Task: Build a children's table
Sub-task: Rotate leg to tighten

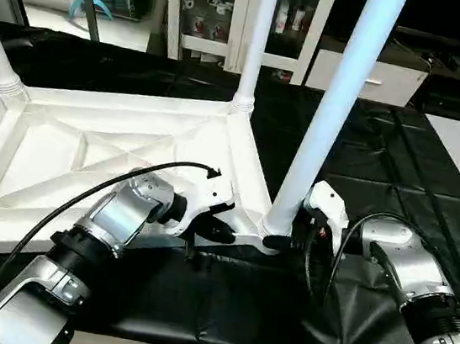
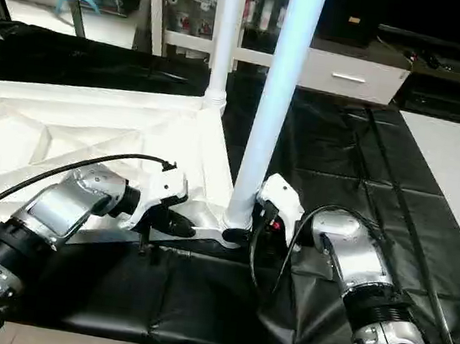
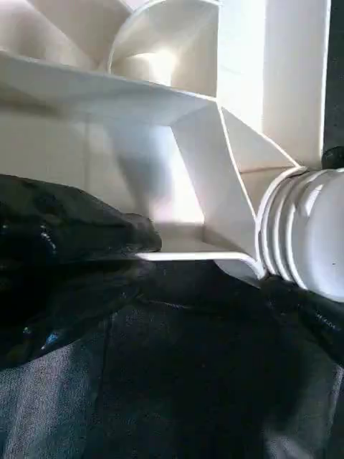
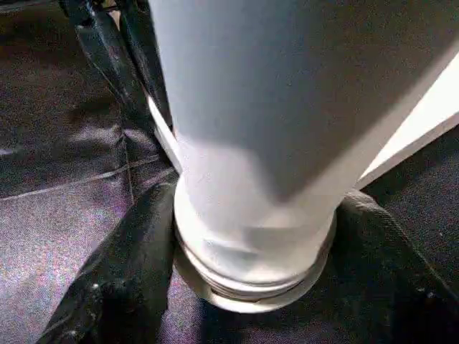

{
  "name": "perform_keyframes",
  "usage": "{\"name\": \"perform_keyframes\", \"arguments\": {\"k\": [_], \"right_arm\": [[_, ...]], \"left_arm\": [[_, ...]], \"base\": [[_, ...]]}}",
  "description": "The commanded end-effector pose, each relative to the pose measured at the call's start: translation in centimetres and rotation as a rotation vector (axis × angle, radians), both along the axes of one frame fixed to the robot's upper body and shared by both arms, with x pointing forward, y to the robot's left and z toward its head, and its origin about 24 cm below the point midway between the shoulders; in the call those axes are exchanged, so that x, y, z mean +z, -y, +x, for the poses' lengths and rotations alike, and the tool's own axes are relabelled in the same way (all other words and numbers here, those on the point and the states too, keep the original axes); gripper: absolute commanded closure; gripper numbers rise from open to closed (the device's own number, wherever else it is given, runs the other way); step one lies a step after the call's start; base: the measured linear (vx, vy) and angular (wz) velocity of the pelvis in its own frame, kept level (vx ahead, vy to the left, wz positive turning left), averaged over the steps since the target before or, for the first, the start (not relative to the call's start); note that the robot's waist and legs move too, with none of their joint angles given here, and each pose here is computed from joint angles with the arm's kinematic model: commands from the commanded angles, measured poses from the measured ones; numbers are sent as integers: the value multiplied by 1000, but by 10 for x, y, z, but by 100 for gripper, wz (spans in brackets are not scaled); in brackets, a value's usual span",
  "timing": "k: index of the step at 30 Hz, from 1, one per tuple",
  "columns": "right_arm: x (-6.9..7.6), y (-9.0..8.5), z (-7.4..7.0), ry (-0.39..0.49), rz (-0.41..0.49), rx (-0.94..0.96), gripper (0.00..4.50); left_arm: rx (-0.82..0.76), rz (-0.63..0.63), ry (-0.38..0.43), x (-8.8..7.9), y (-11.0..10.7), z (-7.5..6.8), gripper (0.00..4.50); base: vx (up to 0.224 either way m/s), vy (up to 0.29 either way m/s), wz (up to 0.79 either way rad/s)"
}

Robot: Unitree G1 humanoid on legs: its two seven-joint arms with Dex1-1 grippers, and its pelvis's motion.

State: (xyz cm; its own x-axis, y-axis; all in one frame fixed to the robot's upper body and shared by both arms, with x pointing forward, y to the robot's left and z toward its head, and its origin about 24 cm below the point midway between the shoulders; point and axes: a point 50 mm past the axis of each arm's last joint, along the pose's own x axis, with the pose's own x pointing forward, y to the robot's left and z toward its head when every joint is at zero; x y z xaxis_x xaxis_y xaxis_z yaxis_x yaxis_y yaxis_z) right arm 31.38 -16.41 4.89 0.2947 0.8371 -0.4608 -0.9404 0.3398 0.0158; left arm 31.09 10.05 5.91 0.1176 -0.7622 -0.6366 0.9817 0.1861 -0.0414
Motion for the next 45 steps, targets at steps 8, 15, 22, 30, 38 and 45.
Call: {"name": "perform_keyframes", "arguments": {"k": [8,15,22,30,38,45], "right_arm": [[1,-9,10,-19,209,-186,178],[-13,-30,16,-48,374,-513,178],[-23,-55,25,74,289,-961,178],[-5,-103,20,181,388,-968,178],[3,-88,18,236,444,-965,106],[2,-57,12,91,353,-596,42]], "left_arm": [[18,36,-89,-24,8,-10,450],[189,17,8,-22,19,9,450],[392,28,141,-20,28,29,450],[513,8,260,-14,30,43,450],[467,16,239,-18,25,40,450],[377,-32,168,-20,22,33,450]], "base": [[0,0,0],[0,0,0],[0,0,0],[0,0,0],[0,0,0],[0,0,0]]}}
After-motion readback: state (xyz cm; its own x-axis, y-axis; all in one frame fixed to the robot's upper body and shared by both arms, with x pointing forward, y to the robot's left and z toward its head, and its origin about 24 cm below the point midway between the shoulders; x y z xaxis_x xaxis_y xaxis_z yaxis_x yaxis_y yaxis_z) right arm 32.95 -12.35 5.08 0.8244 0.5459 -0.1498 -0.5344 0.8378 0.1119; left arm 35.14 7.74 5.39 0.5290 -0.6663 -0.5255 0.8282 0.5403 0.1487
